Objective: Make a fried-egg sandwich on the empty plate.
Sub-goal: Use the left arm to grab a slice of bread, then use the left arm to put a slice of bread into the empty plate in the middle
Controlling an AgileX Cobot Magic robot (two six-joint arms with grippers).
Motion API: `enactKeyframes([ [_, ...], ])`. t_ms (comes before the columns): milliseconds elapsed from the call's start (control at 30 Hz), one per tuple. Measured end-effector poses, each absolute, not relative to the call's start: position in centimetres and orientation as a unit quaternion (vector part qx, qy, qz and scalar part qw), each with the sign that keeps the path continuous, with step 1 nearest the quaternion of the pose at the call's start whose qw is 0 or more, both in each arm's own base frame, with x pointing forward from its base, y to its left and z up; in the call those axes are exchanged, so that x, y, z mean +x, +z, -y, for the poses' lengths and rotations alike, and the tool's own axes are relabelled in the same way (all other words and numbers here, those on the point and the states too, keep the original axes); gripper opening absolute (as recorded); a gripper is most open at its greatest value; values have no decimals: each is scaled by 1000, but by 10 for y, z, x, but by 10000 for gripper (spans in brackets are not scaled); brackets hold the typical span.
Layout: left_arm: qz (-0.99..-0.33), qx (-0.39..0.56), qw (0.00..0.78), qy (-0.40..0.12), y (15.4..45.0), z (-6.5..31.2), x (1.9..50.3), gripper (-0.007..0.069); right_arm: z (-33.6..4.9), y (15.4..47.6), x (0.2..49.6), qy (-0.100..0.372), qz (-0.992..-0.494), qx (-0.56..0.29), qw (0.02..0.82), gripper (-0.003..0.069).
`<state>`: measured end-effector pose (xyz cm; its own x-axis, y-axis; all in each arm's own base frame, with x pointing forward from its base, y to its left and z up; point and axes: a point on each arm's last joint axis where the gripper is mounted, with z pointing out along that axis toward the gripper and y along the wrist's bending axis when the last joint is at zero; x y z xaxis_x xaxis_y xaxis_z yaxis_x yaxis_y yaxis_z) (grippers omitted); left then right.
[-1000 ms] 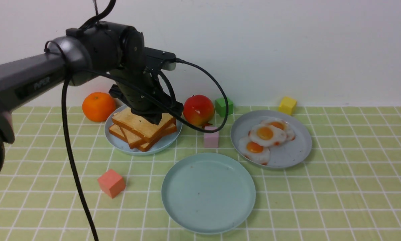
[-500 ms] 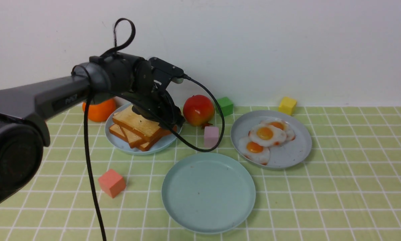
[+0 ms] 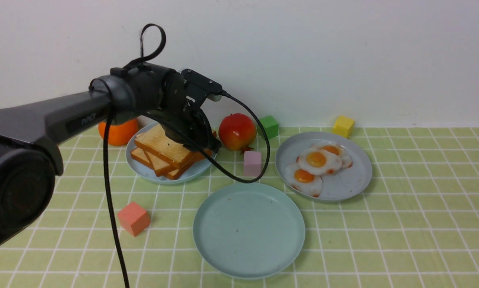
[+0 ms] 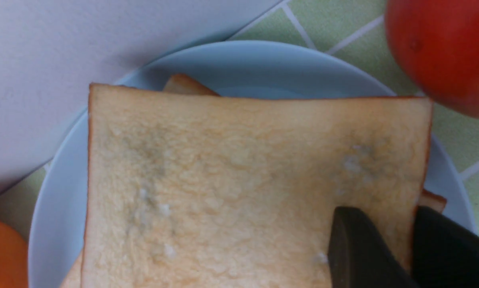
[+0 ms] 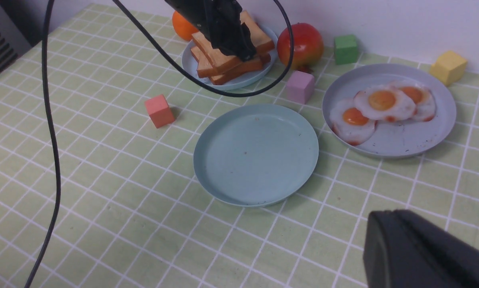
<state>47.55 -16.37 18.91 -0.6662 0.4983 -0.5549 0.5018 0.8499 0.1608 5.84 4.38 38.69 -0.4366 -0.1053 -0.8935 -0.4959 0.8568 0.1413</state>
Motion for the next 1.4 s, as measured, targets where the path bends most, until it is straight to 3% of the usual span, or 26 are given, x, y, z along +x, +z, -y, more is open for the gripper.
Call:
enactKeyframes([
  [167, -916, 271, 294, -4, 222, 159, 462, 26, -44, 387, 58, 196, -825, -182, 498, 14],
  [233, -918, 267, 295, -5, 234, 157, 457, 19, -44, 387, 58, 196, -825, -182, 498, 14],
  [367, -913, 259, 314, -18, 297, 160, 424, 19, -44, 387, 58, 196, -825, -182, 498, 18],
  [400, -913, 259, 315, -18, 300, 160, 423, 19, -44, 387, 58, 196, -825, -182, 498, 18],
  [500, -901, 296, 315, -40, 320, 193, 379, 19, -44, 387, 58, 196, -825, -183, 497, 19],
  [633, -892, 354, 274, -60, 299, 243, 321, 19, -44, 385, 58, 192, -830, -186, 490, 22],
  [767, -871, 412, 265, -43, 262, 272, 288, 19, -43, 384, 57, 187, -833, -189, 485, 22],
  [1267, -851, 455, 262, -13, 205, 294, 292, 20, -43, 382, 56, 187, -839, -193, 474, 31],
  [1400, -853, 458, 251, -6, 197, 294, 293, 62, -43, 381, 55, 187, -840, -194, 471, 34],
])
